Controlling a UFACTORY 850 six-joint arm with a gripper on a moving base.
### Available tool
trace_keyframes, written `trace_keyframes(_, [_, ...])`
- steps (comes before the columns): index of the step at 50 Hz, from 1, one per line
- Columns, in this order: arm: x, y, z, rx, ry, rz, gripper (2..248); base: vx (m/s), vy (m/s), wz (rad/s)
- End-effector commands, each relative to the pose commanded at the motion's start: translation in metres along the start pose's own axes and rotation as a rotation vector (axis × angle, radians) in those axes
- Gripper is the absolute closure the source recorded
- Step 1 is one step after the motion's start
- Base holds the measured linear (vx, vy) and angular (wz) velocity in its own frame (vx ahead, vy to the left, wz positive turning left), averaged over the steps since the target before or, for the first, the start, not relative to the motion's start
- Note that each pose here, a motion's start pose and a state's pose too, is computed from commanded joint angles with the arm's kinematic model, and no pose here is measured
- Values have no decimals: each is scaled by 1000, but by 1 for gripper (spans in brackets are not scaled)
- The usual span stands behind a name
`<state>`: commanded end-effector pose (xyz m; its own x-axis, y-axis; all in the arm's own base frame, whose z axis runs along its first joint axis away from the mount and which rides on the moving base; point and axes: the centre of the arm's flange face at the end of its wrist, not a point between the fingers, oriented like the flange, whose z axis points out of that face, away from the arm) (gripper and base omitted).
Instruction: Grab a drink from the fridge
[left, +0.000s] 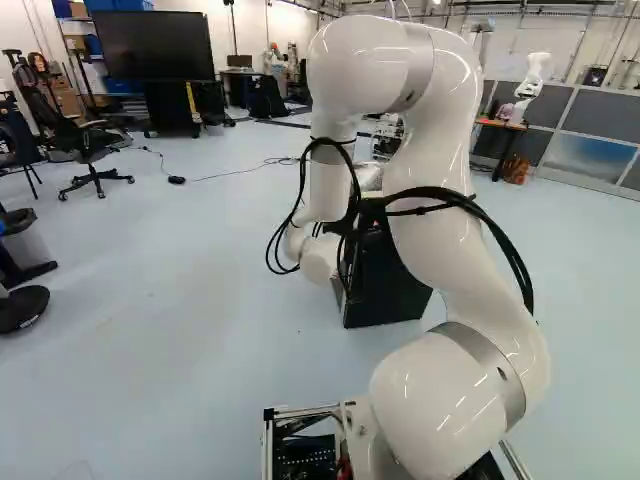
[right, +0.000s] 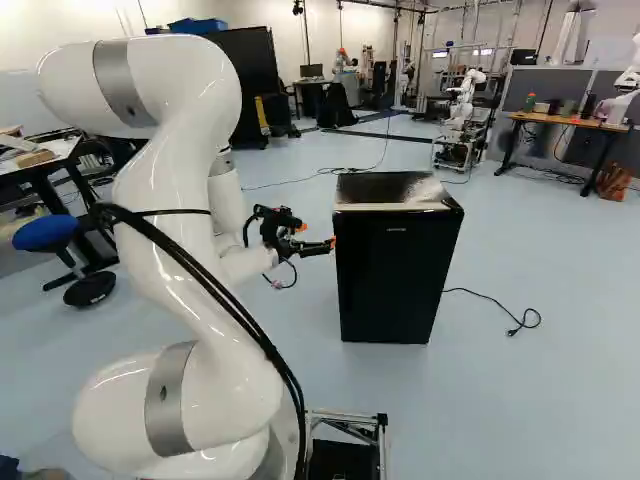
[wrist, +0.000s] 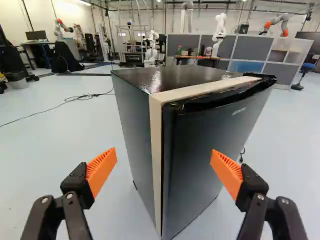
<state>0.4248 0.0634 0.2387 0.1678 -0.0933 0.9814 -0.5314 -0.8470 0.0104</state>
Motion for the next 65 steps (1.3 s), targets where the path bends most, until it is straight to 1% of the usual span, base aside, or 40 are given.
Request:
trace_keyframes(9, [0, -4, 8, -6, 6, 9, 3, 0, 0, 0])
trace_keyframes(22, [1, -6, 16, -15, 11, 16, 3, 0, 0, 0])
trace_keyframes(57, [3, 4, 29, -52, 14, 27, 3, 0, 0, 0])
trace_keyframes(65, [9, 7, 31, -59, 22, 37, 3, 0, 0, 0])
